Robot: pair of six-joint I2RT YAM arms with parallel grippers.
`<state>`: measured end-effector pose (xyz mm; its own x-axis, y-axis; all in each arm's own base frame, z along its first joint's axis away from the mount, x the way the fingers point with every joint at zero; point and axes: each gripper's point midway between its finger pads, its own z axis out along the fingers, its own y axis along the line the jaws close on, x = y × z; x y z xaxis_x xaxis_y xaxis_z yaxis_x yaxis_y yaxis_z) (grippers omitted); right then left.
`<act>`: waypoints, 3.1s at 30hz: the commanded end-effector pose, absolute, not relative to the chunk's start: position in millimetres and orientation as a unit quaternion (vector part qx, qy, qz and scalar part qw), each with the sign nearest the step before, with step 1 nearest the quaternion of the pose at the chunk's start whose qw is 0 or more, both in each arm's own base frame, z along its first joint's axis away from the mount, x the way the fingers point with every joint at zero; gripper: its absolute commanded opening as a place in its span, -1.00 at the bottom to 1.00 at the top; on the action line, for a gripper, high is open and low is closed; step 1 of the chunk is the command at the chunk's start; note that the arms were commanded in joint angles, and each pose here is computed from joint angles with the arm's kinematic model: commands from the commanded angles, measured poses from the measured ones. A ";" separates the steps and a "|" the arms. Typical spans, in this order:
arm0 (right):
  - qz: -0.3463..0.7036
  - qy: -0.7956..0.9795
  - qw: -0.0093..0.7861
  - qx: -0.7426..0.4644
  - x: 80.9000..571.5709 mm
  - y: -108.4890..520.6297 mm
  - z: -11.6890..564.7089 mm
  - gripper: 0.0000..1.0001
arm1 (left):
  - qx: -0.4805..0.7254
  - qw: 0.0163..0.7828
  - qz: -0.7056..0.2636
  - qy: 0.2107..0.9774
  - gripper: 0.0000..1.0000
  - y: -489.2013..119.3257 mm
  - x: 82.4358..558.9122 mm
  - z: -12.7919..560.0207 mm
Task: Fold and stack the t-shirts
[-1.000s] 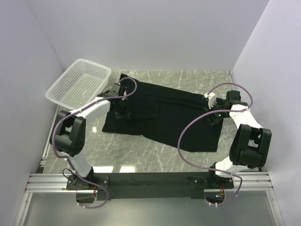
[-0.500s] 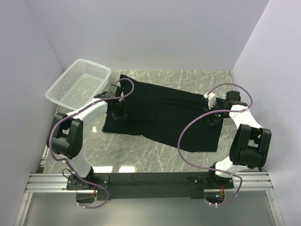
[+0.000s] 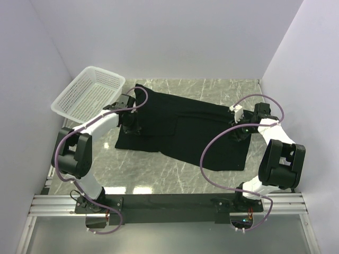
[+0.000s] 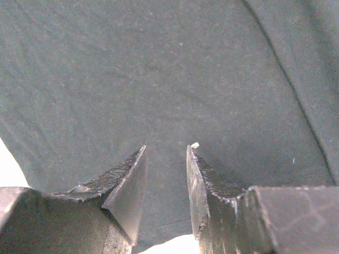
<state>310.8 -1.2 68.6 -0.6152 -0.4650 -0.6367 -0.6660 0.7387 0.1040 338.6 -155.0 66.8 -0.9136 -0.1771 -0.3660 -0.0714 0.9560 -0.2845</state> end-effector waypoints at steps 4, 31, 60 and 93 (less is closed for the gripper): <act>0.138 0.880 0.325 -0.317 324.1 -9.8 78.3 -0.15 | -0.059 0.201 -0.143 0.967 -0.98 -152.2 334.8 75.0; 0.083 0.871 0.279 -0.396 292.2 -34.4 95.3 -0.07 | -0.168 0.315 -0.140 0.924 0.43 -58.4 324.3 96.4; 0.070 0.907 0.203 -0.361 162.7 -33.8 57.7 -0.04 | -0.160 0.273 -0.162 0.935 -0.20 -60.6 371.3 38.2; 0.072 0.838 0.130 -0.526 178.1 -37.3 17.8 -0.02 | -0.117 0.315 -0.212 0.918 -0.99 -82.1 366.6 70.5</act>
